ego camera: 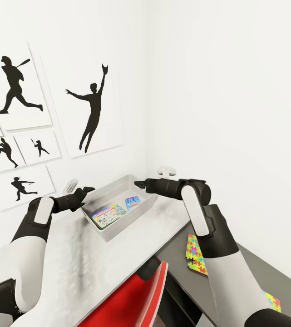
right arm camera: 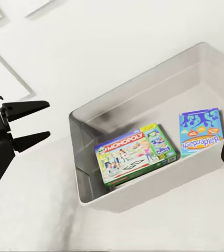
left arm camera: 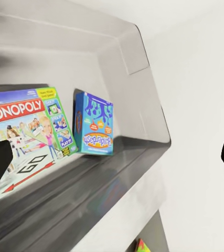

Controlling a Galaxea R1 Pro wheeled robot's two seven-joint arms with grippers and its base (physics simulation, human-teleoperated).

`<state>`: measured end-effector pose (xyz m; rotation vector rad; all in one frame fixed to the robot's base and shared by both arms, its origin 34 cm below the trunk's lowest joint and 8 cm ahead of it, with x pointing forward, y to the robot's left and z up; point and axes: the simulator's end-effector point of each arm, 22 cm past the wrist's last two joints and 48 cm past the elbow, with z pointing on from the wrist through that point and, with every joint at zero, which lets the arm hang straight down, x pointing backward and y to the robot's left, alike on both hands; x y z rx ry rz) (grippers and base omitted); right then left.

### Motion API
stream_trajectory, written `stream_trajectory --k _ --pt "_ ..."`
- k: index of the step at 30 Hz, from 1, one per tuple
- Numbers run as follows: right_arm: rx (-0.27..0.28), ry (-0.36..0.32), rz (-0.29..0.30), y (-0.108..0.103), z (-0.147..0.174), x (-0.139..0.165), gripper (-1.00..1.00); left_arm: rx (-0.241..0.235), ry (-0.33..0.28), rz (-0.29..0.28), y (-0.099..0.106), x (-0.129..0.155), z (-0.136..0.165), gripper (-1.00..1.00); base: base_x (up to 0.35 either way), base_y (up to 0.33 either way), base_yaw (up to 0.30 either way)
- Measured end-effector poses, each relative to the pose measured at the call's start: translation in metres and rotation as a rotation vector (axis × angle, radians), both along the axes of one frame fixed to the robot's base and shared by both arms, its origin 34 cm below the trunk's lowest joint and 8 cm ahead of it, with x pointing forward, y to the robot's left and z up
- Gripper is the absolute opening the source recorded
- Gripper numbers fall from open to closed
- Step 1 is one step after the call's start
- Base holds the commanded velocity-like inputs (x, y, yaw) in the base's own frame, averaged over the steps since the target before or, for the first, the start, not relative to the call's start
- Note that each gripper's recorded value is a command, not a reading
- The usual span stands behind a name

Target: Put all the toys in the child's room - the three board games (two on the bed and one on the table), the two jigsaw puzzles on the table, and the tennis ball on the table - inside the toy box on the table in the child's room.

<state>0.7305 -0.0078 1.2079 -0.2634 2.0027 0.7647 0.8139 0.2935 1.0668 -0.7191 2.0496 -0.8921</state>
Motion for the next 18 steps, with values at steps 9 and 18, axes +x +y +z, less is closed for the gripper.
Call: stream_trajectory --k 9,18 --pt "-0.006 0.042 0.0 0.0 -0.016 0.002 1.0 0.0 0.0 0.0 0.0 0.0 0.0 1.0 0.0 0.0 0.0" --pt "-0.005 0.041 0.001 0.001 -0.016 0.002 1.0 0.0 0.0 0.0 0.0 0.0 0.0 1.0 0.0 0.0 0.0"
